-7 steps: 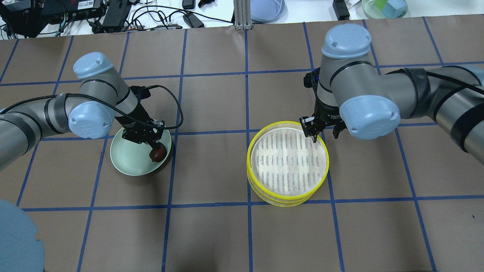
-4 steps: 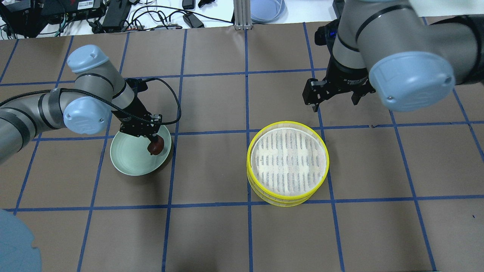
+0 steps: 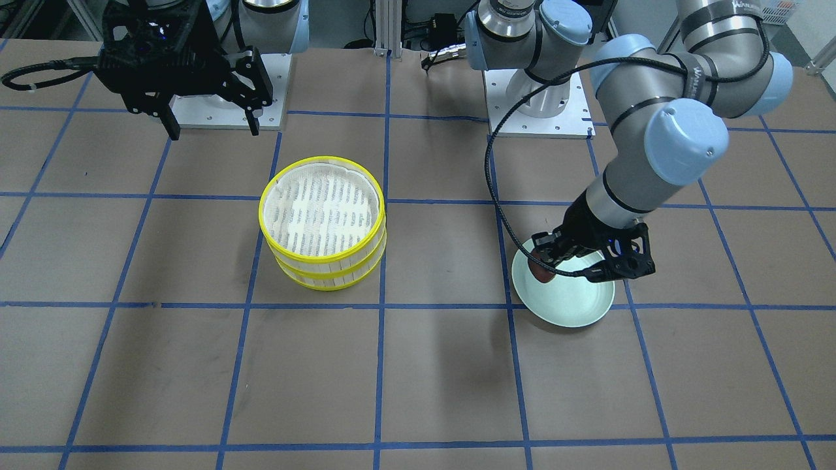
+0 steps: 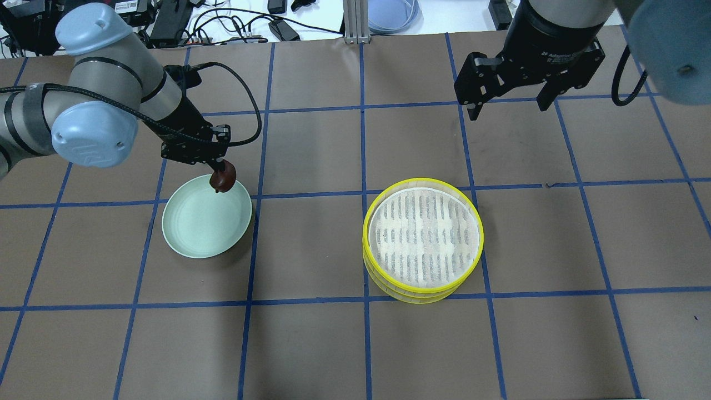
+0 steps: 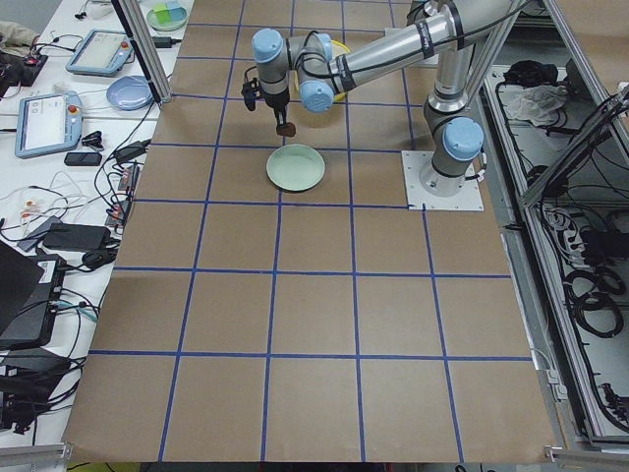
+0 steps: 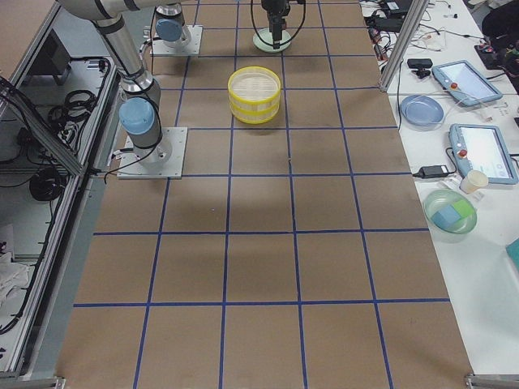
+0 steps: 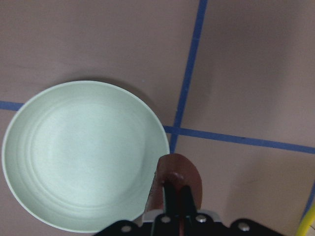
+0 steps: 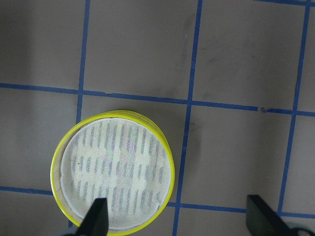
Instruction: Stack buns with steamer
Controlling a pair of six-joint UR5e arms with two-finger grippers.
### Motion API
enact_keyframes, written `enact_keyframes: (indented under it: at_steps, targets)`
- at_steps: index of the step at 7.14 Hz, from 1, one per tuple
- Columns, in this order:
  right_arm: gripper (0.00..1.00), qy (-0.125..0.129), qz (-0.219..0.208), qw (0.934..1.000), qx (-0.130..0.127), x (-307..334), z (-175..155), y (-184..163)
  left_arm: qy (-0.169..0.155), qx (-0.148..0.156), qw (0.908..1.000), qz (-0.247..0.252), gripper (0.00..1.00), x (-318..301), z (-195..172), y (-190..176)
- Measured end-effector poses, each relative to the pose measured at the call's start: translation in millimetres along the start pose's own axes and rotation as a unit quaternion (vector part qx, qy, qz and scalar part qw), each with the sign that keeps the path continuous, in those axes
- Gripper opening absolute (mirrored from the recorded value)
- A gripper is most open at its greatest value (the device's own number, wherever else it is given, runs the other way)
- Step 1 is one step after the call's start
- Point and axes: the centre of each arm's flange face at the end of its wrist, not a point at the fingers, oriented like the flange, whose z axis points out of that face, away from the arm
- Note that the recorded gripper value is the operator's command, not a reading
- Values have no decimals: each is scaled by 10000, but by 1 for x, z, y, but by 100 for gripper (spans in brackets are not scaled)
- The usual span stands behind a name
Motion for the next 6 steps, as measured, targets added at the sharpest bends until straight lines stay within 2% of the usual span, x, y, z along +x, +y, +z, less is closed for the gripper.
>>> enact_keyframes:
  at_steps: [3,4,6]
  targets:
    - [100,142,326,9994,38,34,-7,-7,128,283,9987,-406,0,154,-25,92]
    - [100,140,458,9988,30,48,-7,-8,211,324,9977,-563,0,197,-24,119]
    - [100,57,543,9985,104,52,-12,-7,341,385,9946,-898,4,248,-3,145]
